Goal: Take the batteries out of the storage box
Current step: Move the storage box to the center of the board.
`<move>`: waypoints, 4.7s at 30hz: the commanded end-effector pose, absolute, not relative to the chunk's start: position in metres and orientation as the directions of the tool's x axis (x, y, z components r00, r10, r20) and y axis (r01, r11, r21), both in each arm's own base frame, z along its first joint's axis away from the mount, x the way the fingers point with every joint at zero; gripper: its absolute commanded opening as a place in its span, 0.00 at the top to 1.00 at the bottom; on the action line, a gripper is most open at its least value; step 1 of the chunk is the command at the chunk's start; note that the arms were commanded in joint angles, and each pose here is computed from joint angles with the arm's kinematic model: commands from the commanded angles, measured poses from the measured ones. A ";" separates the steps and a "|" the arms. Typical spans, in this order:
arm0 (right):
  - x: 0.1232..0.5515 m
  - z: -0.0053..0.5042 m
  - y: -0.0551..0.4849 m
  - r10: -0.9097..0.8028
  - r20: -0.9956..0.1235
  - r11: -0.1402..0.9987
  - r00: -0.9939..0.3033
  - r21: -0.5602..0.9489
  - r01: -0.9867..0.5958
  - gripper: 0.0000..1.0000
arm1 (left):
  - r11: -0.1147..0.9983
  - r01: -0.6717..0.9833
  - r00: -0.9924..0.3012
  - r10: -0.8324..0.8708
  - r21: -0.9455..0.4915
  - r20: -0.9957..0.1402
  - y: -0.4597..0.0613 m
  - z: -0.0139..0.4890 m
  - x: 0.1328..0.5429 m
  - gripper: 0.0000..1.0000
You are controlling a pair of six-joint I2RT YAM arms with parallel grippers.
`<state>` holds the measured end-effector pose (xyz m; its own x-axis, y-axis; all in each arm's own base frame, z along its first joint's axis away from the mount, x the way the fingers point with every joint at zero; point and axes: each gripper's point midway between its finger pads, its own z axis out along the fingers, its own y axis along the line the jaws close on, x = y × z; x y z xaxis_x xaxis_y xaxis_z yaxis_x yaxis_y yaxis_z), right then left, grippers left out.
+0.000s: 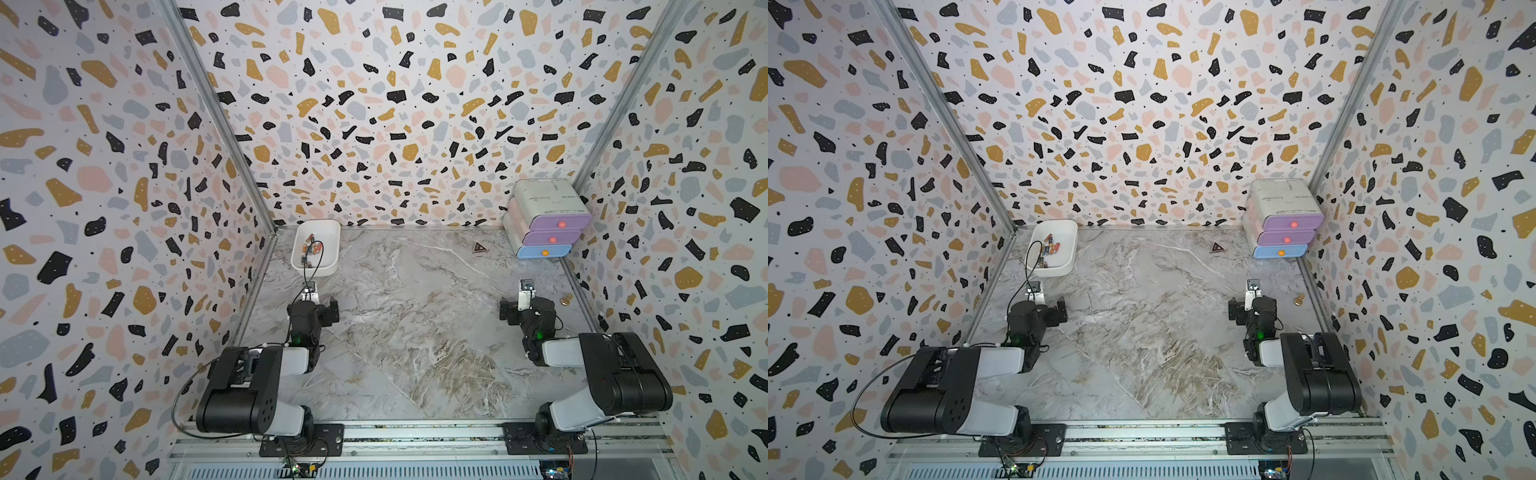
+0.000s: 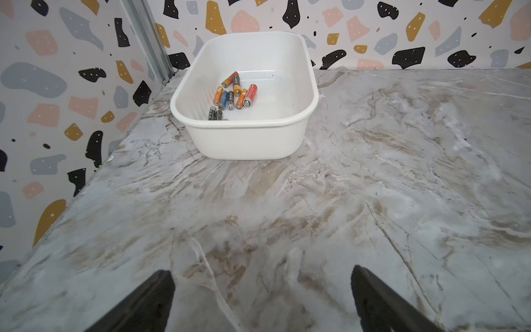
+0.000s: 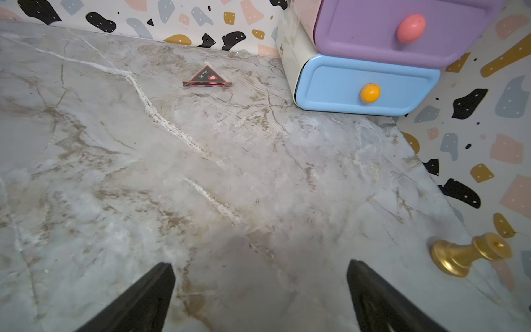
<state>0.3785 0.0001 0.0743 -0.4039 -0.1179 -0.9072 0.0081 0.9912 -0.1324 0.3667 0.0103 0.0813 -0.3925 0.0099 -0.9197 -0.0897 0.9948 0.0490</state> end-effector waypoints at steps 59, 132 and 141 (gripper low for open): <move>0.320 0.249 0.260 -0.372 -0.682 0.686 -0.630 0.255 -0.681 0.14 | 0.927 -0.372 -0.781 -0.339 -0.045 -0.524 0.136 0.209 0.510 0.09; 0.299 0.209 0.165 -0.265 -0.791 0.908 -0.552 -0.012 -0.419 0.12 | 0.952 -0.117 -0.901 -0.222 -0.282 -0.373 -0.109 0.116 0.382 1.00; 0.295 0.176 0.165 -0.255 -0.740 0.910 -0.623 0.033 -0.413 0.12 | 0.936 -0.051 -0.923 -0.177 -0.349 -0.341 -0.191 0.098 0.326 1.00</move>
<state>0.2949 0.1650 0.1805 -0.6063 -0.2820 -0.7436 -0.4282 0.9037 0.0064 0.3223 -0.1643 0.0901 -0.9426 -0.1297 -0.3077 -0.0463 0.9634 -0.2640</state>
